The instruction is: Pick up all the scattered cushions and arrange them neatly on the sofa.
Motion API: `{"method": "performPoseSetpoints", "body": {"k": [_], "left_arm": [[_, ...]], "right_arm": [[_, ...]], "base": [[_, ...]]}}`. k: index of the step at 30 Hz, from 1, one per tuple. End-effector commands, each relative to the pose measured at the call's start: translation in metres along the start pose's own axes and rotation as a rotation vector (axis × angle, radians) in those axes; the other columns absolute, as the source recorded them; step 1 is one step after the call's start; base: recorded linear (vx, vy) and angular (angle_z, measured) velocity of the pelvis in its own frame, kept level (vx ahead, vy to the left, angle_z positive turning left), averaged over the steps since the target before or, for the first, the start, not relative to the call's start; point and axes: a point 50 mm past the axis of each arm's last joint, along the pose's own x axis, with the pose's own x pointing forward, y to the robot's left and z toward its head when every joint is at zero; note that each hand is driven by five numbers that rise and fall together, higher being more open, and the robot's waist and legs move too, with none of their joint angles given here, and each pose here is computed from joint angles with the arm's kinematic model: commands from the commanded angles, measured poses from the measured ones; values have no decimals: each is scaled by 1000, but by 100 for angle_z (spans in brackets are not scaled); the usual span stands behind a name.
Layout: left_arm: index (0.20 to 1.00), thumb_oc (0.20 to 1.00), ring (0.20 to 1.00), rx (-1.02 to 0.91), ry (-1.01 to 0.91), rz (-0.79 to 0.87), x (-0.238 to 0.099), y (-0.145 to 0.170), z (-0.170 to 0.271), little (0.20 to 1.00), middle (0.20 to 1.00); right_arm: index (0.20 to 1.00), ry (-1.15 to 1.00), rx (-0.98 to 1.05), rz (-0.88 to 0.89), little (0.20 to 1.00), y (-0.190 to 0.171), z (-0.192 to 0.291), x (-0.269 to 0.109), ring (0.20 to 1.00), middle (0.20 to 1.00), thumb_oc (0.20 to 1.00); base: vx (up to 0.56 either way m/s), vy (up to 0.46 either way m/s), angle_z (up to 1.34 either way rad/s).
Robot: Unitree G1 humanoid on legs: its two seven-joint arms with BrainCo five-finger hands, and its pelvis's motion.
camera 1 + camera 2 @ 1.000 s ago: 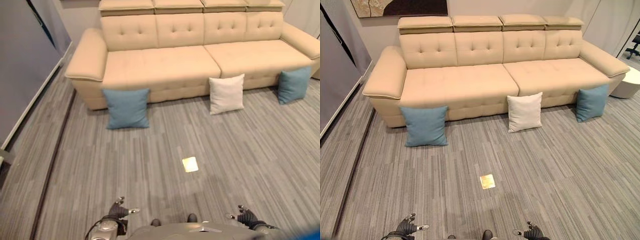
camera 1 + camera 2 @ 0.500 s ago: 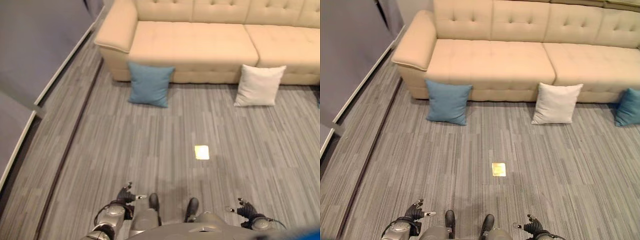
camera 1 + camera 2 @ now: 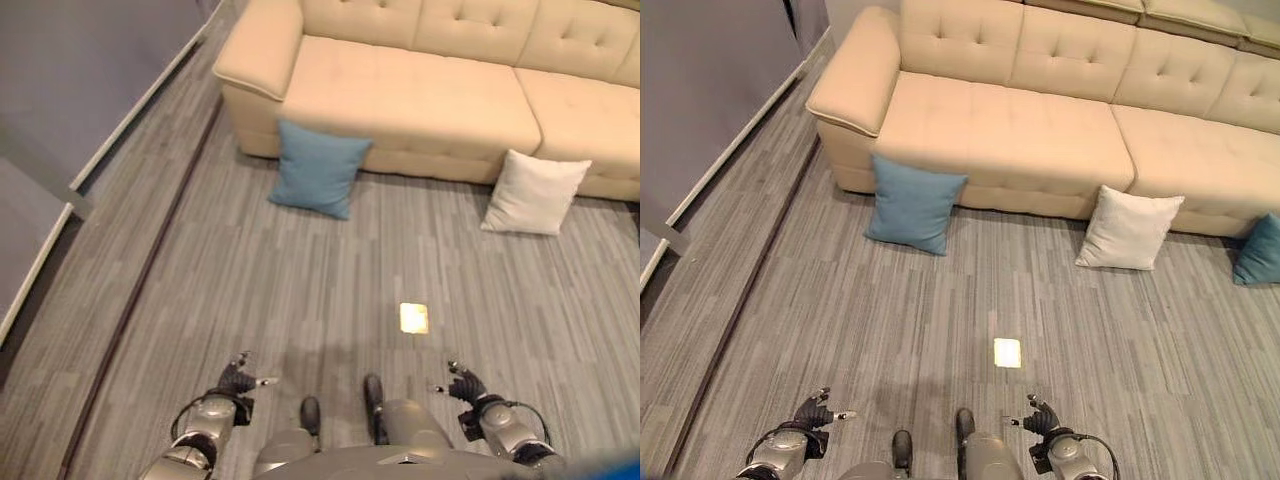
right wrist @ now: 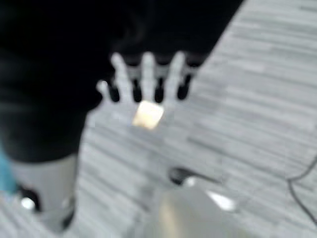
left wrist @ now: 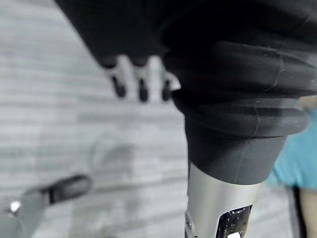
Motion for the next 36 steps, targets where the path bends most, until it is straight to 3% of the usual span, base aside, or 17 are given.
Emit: {"method": "performPoseSetpoints", "body": {"k": [1,13,20,28,36], "left_arm": [[1000,1000,1000,3,-25,-43,1,-15,7,1000,1000],[1000,1000,1000,9,-12,-48,0,-17,4,1000,1000],[1000,1000,1000,1,-16,-34,1,-12,5,1000,1000],[1000,1000,1000,24,8,-80,-1,-24,-2,1000,1000],[1000,1000,1000,53,-39,-112,1,-33,13,1000,1000]], "right_arm": [[1000,-44,8,-64,1000,-25,9,1,1000,1000,1000],[1000,-50,48,-47,1000,-18,7,-1,1000,1000,1000],[1000,-139,21,-46,1000,-23,33,3,1000,1000,1000],[1000,-73,28,-58,1000,-30,8,-4,1000,1000,1000],[1000,-102,61,-83,1000,-38,15,-3,1000,1000,1000]], "base": [[64,-152,86],[258,-3,17],[420,158,-26],[368,-106,44],[241,-161,-3]]}}
